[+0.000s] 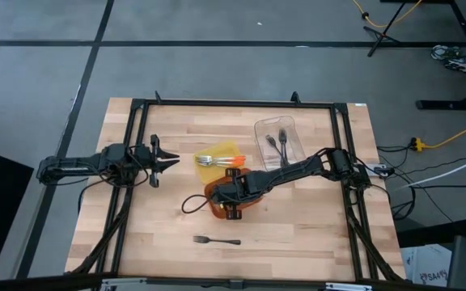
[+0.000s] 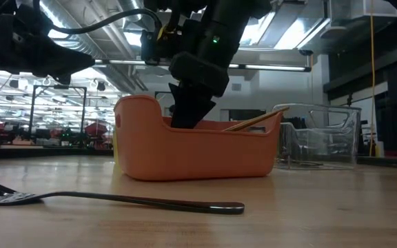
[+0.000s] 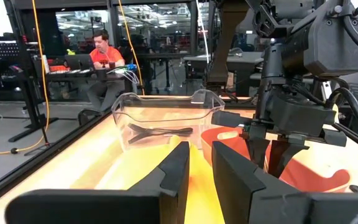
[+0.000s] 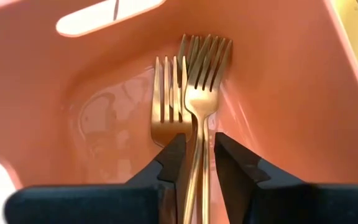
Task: Sort silverware by color (type)
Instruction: Put the black fork into the transparent bin
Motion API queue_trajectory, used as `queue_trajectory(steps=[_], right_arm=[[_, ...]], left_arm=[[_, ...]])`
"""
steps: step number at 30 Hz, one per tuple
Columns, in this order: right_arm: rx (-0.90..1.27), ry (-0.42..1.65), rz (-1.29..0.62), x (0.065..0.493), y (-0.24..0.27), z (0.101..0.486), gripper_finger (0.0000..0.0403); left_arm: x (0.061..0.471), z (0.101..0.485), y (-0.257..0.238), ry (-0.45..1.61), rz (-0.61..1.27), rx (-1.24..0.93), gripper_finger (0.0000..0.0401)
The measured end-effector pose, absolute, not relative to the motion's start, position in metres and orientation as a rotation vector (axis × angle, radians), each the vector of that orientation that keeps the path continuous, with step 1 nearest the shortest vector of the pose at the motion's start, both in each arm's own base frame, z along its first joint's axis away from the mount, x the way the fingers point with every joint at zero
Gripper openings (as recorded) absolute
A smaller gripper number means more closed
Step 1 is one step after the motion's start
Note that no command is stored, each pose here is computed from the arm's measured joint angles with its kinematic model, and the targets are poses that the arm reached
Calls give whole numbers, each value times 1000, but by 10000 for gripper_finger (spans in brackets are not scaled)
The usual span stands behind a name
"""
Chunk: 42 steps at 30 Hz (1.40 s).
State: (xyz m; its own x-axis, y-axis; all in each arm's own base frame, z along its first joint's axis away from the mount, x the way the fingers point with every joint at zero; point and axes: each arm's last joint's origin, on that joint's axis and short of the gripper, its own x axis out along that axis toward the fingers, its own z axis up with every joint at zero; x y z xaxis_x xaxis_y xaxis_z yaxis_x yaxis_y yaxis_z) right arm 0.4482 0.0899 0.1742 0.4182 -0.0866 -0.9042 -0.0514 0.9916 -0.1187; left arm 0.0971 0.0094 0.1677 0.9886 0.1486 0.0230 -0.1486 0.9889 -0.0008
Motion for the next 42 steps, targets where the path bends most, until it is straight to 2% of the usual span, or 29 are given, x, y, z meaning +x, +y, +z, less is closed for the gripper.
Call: queue_trajectory(steps=[17, 32, 42], right_arm=[[-133, 1130, -21, 450, 90, 180, 76], [-118, 1063, -16, 461, 93, 240, 76], [-88, 937, 44, 465, 111, 277, 76]], left_arm=[[97, 168, 9, -23, 150, 2, 63], [97, 168, 9, -23, 150, 3, 63], [97, 168, 9, -23, 150, 3, 63]])
